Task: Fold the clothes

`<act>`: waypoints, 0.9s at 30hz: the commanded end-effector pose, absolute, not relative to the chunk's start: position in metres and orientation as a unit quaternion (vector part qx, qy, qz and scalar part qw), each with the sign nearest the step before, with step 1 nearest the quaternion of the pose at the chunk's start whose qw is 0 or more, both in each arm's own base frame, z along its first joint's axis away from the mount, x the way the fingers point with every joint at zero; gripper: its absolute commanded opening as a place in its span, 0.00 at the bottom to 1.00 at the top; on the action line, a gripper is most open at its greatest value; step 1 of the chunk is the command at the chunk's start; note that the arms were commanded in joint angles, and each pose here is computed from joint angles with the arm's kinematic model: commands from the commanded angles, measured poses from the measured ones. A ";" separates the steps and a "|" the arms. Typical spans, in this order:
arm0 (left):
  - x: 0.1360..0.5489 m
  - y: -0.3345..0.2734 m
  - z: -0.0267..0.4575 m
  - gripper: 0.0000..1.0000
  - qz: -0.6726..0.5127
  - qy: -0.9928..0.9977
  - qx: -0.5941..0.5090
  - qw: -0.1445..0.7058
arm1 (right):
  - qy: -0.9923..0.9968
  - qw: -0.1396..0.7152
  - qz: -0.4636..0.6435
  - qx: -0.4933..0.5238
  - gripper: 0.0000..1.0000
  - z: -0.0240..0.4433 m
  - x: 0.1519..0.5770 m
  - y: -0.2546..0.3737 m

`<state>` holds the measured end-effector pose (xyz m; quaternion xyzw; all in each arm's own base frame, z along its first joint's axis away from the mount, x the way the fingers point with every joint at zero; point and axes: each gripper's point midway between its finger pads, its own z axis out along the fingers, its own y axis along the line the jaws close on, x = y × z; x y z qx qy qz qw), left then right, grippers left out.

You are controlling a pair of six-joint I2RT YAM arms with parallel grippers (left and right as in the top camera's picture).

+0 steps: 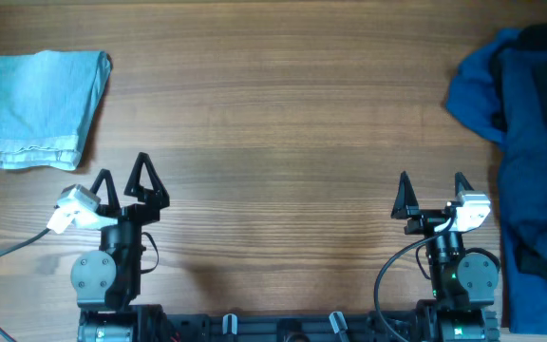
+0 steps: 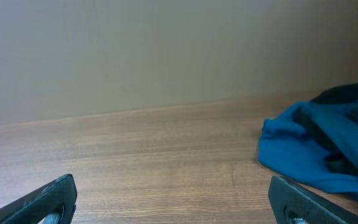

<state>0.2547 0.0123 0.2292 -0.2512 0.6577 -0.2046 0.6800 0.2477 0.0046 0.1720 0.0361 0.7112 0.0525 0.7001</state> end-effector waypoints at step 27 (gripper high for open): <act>0.247 -0.009 0.156 1.00 -0.130 0.722 -0.132 0.666 | 0.709 0.703 0.051 0.025 0.99 0.174 0.247 0.007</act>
